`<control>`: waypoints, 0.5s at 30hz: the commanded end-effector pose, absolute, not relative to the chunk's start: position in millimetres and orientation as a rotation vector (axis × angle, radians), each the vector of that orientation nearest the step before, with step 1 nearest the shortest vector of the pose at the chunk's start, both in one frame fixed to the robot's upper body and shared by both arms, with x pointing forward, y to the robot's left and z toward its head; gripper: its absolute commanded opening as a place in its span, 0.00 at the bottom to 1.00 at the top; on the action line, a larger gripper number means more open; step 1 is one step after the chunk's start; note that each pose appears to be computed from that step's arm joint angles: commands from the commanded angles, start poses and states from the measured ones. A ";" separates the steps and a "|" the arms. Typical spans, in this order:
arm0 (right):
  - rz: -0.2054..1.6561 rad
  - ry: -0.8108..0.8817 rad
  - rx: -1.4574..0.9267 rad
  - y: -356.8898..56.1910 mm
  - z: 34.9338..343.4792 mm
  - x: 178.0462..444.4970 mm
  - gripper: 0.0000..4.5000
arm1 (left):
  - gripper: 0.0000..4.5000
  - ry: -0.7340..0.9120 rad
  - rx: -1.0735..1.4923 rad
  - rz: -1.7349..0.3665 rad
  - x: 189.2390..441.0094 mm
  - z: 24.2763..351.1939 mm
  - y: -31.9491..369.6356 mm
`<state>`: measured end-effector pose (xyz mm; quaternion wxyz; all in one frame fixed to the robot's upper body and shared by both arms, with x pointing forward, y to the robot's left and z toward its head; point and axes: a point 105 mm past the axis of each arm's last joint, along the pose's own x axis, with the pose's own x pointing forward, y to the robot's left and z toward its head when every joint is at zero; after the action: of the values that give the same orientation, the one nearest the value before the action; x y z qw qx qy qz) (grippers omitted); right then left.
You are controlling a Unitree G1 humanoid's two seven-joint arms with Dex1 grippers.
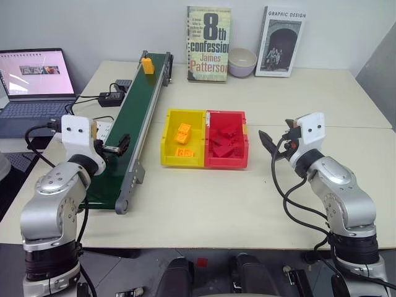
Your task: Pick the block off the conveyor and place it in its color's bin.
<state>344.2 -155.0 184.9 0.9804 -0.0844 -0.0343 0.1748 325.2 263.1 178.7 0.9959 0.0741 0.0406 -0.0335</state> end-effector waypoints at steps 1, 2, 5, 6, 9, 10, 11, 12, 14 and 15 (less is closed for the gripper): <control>0.358 -0.119 -0.181 -152.9 199.3 343.6 1.00 | 1.00 0.031 0.171 -0.052 318.6 193.7 264.1; 0.360 -0.120 -0.182 -153.1 199.4 343.4 1.00 | 1.00 0.030 0.171 -0.049 317.9 193.3 264.0; 0.354 -0.119 -0.183 -155.0 199.6 342.9 1.00 | 1.00 0.021 0.153 -0.025 314.2 193.8 266.0; 0.353 -0.119 -0.184 -155.5 199.6 342.7 1.00 | 1.00 0.022 0.149 -0.021 312.2 193.3 265.6; 0.367 -0.118 -0.191 -155.0 200.0 342.2 1.00 | 1.00 0.020 0.135 -0.012 307.9 192.8 262.7; 0.377 -0.116 -0.198 -154.4 200.1 342.3 1.00 | 1.00 0.016 0.128 -0.006 307.1 193.2 262.1; 0.384 -0.116 -0.202 -154.5 200.3 342.4 1.00 | 1.00 0.014 0.125 -0.003 306.5 193.4 261.4; 0.388 -0.116 -0.205 -154.9 200.7 342.9 1.00 | 1.00 0.014 0.125 0.002 306.2 193.5 261.5; 0.404 -0.120 -0.212 -155.7 203.2 344.2 1.00 | 1.00 0.013 0.122 0.011 305.6 193.6 262.1; 0.414 -0.123 -0.215 -155.8 205.3 345.1 1.00 | 1.00 0.013 0.120 0.015 305.7 193.8 262.5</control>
<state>344.9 -155.2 188.1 0.9753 -0.0993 -0.0328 0.1945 310.5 259.5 179.4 0.9980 0.0527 0.0337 -0.0066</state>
